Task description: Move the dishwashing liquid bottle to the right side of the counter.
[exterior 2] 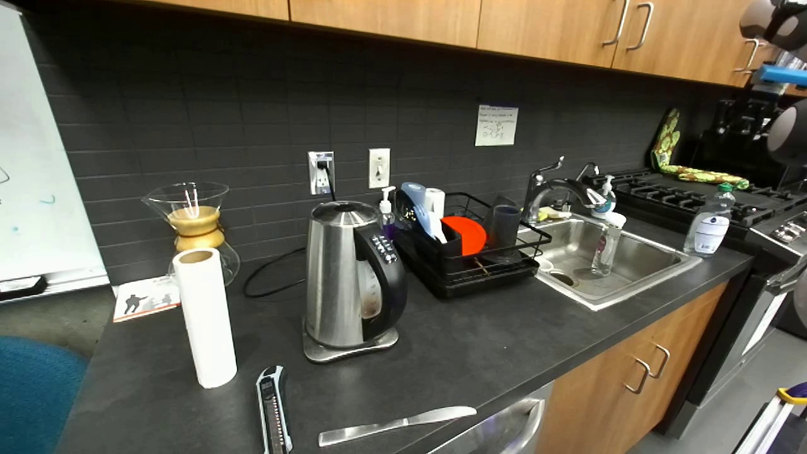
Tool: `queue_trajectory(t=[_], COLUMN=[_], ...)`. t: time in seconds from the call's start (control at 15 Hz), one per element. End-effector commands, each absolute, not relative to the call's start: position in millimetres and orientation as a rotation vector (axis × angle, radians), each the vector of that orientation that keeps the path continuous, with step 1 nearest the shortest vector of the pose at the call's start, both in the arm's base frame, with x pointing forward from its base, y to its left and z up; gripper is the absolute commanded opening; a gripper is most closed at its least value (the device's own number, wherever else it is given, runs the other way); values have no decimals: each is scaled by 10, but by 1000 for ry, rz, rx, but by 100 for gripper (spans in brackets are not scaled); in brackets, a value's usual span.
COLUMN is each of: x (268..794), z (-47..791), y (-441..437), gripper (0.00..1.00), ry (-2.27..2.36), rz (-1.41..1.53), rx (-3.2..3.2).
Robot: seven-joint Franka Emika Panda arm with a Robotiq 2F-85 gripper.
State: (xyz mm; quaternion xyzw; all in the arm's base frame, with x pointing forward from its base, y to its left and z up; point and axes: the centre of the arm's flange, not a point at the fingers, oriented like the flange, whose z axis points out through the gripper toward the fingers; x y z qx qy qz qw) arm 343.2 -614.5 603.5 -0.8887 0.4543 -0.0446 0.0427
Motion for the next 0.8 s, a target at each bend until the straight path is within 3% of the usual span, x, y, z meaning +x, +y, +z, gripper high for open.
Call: queue_trajectory(t=[0.0, 0.73], x=[3310, 2965], z=[5986, 5993], y=[-5729, -5352], gripper=[34, 34], ry=[1356, 1299], rz=[-126, -62], rx=[-2706, -2720])
